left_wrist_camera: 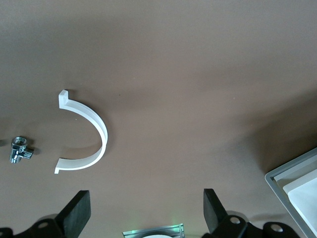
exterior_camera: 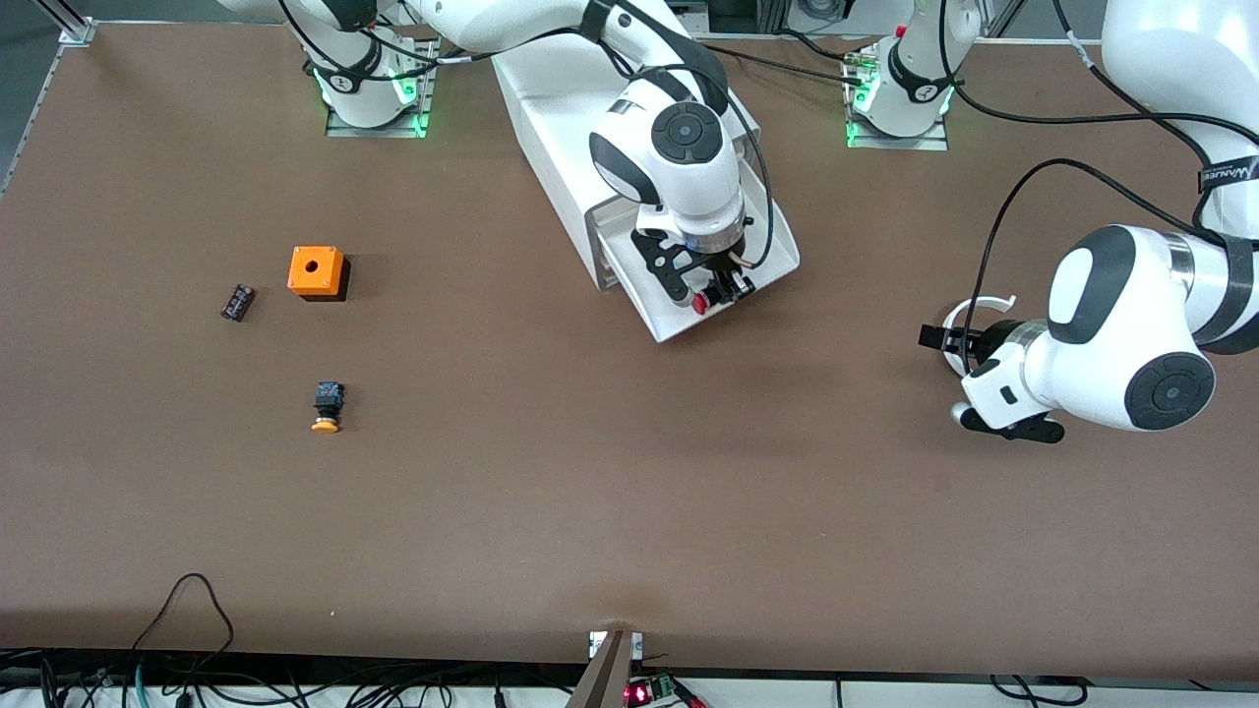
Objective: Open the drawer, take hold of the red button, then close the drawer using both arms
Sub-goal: 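Lift the red button out with the right gripper while the left gripper approaches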
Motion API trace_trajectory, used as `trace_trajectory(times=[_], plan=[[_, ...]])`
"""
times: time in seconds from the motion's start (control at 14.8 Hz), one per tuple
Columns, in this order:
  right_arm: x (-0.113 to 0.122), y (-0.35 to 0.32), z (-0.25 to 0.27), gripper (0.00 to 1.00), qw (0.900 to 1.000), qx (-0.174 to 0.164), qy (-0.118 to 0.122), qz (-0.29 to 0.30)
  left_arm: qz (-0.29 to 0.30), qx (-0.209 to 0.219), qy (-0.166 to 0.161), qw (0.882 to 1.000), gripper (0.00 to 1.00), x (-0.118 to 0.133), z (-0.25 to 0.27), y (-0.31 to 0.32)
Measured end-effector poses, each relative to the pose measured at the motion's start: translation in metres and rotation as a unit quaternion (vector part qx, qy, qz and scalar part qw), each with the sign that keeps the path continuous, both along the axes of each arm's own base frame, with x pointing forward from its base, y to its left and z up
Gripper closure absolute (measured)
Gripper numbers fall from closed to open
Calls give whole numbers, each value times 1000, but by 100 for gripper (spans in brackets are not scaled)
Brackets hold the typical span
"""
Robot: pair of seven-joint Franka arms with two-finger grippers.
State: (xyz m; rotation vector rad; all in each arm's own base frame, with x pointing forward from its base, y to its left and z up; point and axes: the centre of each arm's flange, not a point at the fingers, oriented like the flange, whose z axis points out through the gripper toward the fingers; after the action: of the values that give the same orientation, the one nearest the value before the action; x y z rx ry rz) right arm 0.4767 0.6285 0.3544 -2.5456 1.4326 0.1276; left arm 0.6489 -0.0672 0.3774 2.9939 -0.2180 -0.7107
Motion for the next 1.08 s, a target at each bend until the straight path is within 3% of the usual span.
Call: trace_trajectory(times=[0.27,0.61,0.88,1.08], plan=[[25,-31,50,59,998,-20,-6,57,-6,3,0,1000,0,-2,0,-16],[100,-123,94,59,988,-28,-31,152,19,18,-14,1000,0,0,0,-35],[158,-215,89,59,971,-36,-15,238,29,25,-17,999,0,0,-2,-46],[186,-275,82,59,947,-41,-5,318,69,25,-22,997,0,2,-15,-58]])
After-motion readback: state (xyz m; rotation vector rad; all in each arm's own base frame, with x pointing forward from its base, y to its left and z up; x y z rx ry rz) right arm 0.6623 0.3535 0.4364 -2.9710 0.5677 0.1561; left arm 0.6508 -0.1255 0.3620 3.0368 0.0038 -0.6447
